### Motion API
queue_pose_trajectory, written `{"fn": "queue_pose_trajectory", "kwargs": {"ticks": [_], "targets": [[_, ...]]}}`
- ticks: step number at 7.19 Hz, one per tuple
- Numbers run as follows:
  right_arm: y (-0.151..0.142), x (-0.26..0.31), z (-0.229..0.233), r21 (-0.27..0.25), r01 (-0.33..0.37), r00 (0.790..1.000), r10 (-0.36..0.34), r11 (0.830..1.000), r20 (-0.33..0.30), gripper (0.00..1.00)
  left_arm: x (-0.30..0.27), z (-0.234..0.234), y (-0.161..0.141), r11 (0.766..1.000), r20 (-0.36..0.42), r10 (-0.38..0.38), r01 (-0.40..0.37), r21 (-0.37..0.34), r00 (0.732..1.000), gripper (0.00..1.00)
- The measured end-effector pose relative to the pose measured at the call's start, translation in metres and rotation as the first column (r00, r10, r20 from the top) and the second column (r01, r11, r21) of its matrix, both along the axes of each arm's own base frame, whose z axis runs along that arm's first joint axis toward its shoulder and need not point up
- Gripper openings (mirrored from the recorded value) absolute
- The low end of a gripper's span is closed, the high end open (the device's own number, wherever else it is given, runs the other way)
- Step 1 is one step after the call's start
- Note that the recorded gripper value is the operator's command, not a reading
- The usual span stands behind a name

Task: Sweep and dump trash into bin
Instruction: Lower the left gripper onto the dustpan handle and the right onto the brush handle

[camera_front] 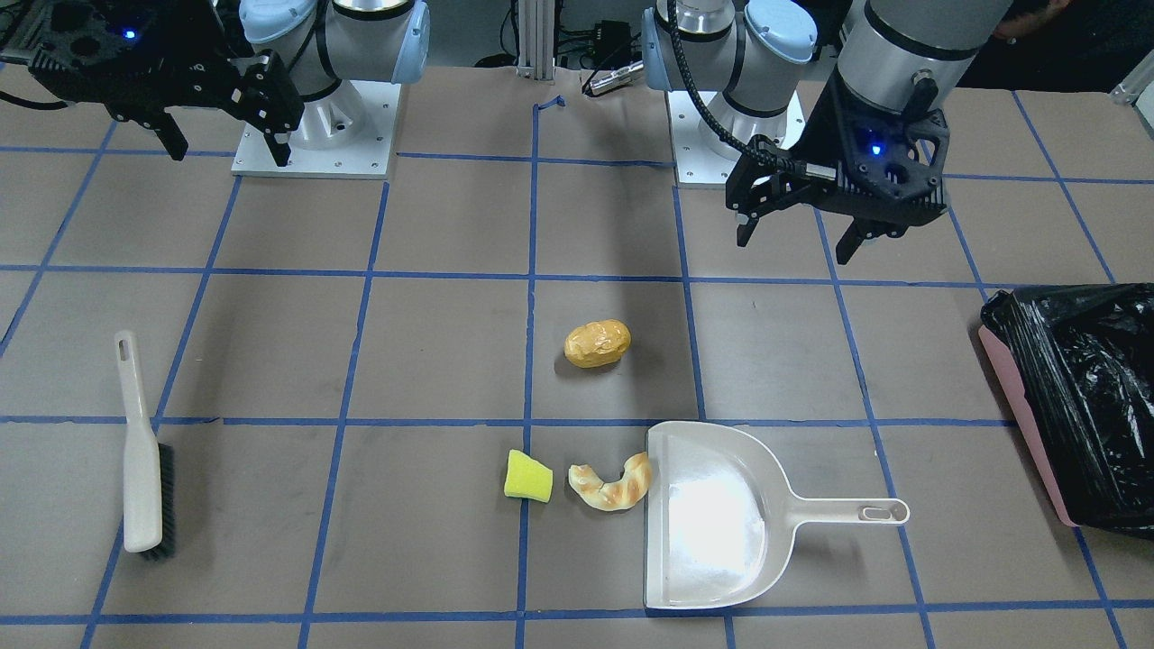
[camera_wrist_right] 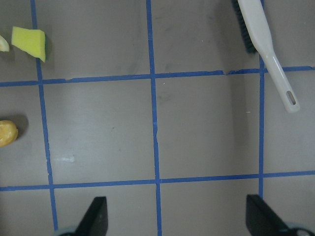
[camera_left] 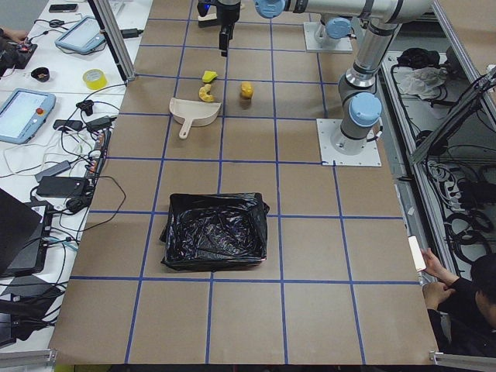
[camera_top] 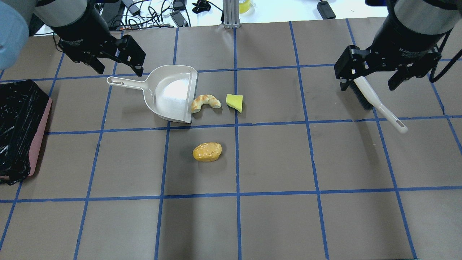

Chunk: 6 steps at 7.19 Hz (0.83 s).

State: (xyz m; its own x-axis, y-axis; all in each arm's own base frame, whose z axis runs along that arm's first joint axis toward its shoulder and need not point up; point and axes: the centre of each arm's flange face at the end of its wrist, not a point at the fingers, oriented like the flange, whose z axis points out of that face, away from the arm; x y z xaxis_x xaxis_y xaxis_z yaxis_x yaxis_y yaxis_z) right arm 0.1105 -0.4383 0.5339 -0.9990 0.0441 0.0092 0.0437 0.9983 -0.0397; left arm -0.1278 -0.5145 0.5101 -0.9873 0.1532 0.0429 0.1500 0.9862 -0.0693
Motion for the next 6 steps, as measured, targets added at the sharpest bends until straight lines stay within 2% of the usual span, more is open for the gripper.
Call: {"fn": "queue_pose_trajectory", "kwargs": {"ticks": [3,5,6], "targets": [[-0.001,-0.001,-0.001,0.002,-0.020,1.000,0.020,1.000,0.001,1.00,0.002,-0.012,-0.005,1.000,0.016,0.001,-0.001,0.028,1.000,0.99],[-0.008,-0.008,-0.007,0.004,-0.106,0.994,0.106,0.994,-0.005,1.00,0.009,-0.022,-0.017,0.999,0.030,-0.031,0.030,0.015,0.999,0.97],[-0.020,-0.017,-0.018,0.022,-0.175,0.984,0.176,0.984,-0.018,1.00,0.024,-0.035,-0.035,0.998,0.031,-0.058,0.058,-0.001,0.998,0.97]]}}
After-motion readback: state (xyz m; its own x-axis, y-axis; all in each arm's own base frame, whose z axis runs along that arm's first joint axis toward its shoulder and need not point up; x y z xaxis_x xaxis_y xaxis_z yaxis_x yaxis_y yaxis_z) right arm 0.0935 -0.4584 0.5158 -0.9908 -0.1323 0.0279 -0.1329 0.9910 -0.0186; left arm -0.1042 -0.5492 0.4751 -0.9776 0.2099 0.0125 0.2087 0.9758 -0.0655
